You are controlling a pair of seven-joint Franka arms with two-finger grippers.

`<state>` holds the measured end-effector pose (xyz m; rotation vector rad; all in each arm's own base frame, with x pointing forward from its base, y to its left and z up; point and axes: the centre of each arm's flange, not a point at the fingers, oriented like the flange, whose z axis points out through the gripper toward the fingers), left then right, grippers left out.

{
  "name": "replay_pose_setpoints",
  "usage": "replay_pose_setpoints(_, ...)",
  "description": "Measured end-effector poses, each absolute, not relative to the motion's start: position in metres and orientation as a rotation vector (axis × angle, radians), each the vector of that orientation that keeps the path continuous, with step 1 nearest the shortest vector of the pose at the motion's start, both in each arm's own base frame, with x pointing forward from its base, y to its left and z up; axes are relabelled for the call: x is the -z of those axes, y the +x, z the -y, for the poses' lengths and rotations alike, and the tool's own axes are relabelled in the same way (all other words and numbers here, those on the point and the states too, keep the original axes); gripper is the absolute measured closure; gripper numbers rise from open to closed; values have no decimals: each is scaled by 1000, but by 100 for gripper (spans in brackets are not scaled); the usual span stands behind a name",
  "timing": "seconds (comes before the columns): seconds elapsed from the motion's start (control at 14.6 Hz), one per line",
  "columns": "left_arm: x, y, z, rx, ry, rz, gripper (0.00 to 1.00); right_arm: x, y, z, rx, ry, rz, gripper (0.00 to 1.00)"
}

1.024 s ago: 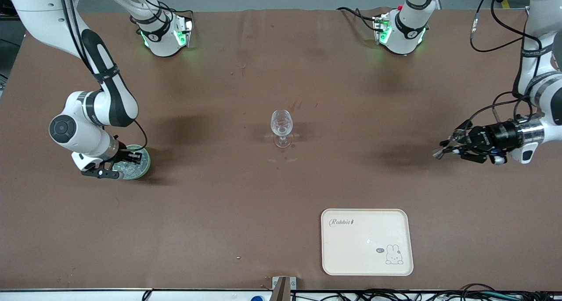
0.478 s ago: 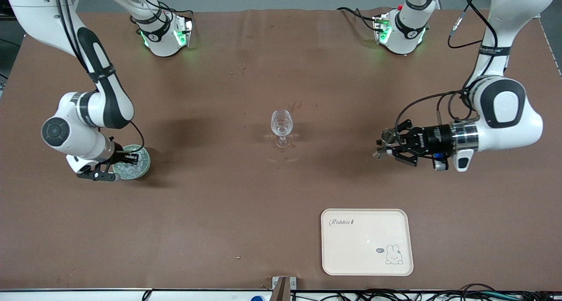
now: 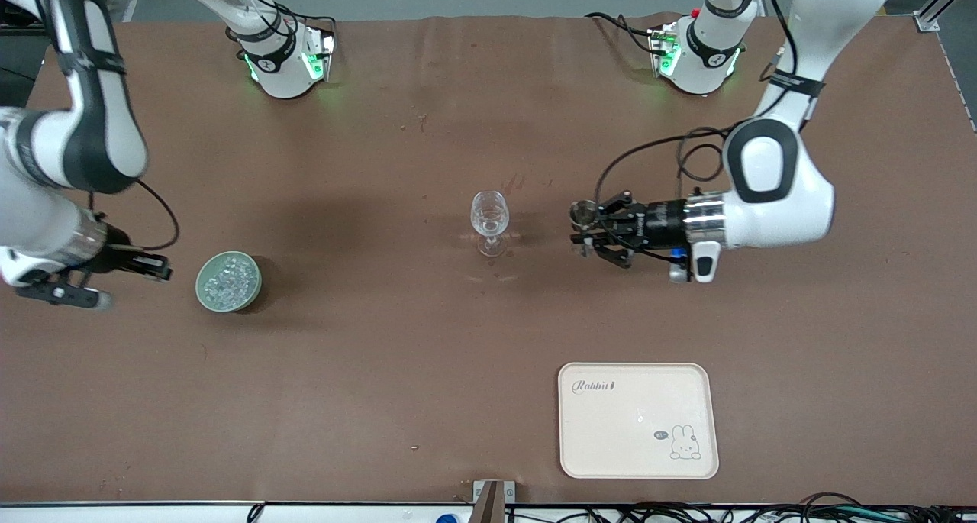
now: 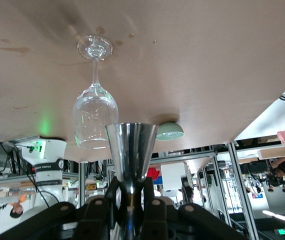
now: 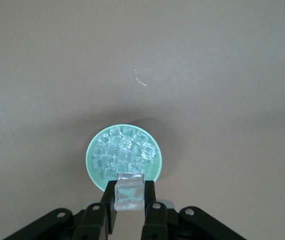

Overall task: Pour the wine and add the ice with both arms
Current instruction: 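Bring the silver jigger over the wine glass rim with the left gripper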

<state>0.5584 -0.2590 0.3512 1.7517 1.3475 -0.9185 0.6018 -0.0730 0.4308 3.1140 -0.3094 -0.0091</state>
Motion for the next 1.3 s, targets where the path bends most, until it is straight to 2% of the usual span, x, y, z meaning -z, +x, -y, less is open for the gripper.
replay_pose_setpoints(0.41,-340,528,321,784,1893,-1392,78,-588,561,80,22,3118,345,74)
replay_pose_setpoints(0.61,-335,521,338,727,1933,-1408,78,-637,540,82,70,3119,359,74)
replay_pose_setpoints(0.89,-336,515,356,622,1998,-1449,78,-671,523,72,136,3121,337,74)
replay_pose_setpoints(1.3,-336,506,377,480,2166,-1446,78,-670,523,62,148,3123,310,74)
